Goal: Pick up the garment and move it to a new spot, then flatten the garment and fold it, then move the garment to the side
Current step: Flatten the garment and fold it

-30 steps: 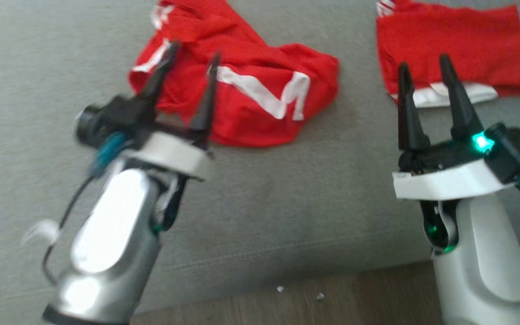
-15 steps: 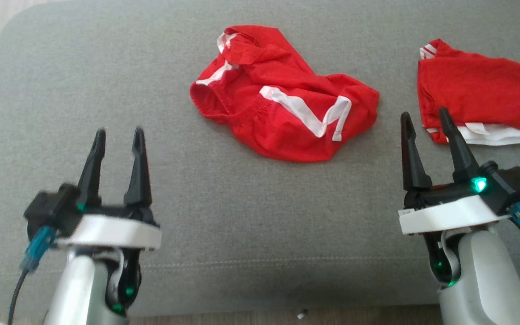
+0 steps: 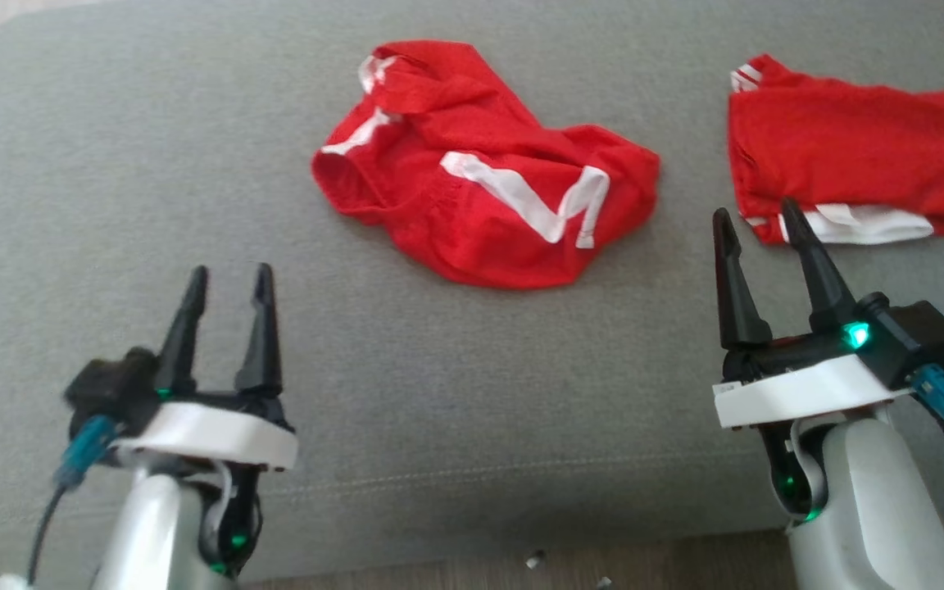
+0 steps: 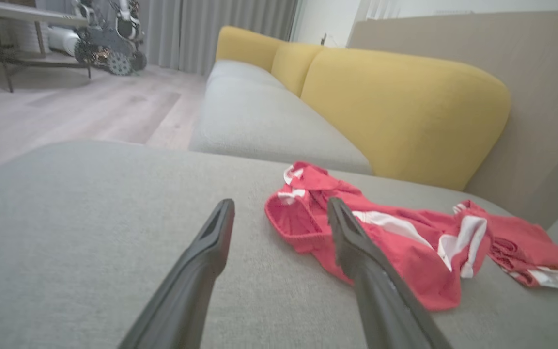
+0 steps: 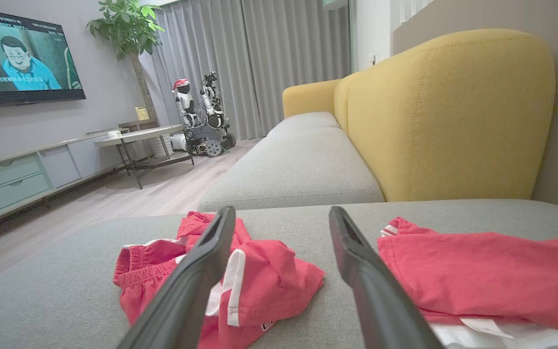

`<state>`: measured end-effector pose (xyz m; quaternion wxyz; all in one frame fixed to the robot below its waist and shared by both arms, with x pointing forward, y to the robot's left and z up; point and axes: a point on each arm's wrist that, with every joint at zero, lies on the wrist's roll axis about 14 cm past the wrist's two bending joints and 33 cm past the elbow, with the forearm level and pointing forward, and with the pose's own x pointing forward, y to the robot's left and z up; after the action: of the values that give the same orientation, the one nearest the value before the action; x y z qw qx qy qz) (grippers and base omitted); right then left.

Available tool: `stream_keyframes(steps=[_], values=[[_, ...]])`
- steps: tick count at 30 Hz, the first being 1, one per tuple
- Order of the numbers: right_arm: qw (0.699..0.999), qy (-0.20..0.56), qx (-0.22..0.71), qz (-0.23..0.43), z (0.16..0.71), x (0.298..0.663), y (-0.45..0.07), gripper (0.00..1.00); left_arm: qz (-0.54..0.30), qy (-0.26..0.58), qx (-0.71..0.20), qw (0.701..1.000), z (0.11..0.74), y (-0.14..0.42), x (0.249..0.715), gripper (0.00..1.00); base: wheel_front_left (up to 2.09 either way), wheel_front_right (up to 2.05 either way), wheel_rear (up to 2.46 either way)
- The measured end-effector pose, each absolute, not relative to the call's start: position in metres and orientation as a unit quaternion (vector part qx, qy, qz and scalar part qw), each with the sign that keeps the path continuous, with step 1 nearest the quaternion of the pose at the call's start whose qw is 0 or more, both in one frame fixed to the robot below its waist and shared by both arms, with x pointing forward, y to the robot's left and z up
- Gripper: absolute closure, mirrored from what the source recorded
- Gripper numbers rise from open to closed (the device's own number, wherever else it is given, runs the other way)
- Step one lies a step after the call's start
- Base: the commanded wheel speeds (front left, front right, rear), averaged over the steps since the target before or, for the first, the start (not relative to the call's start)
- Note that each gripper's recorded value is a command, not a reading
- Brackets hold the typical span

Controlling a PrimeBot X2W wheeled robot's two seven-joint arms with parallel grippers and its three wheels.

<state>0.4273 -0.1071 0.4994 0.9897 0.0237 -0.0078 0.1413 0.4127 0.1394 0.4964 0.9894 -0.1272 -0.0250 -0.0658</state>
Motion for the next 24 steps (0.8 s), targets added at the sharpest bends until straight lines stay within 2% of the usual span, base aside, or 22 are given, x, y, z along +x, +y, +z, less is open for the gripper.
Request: stream_keyframes(steps=[11, 16, 24], values=[[0.993, 0.007, 0.019, 0.117, 0.485, 0.432, -0.127, 0.00, -0.195, 0.052, -0.100, 0.974, 0.466, 0.063, 0.474, 0.00, 0.00, 0.00, 0.00], [0.994, 0.010, 0.017, 0.106, 0.481, 0.437, -0.137, 0.00, -0.253, 0.117, -0.091, 0.956, 0.453, 0.029, 0.503, 0.00, 0.00, 0.00, 0.00], [0.996, 0.013, 0.017, 0.086, 0.475, 0.439, -0.155, 0.00, -0.290, 0.239, -0.118, 0.919, 0.435, 0.008, 0.542, 0.00, 0.00, 0.00, 0.00]])
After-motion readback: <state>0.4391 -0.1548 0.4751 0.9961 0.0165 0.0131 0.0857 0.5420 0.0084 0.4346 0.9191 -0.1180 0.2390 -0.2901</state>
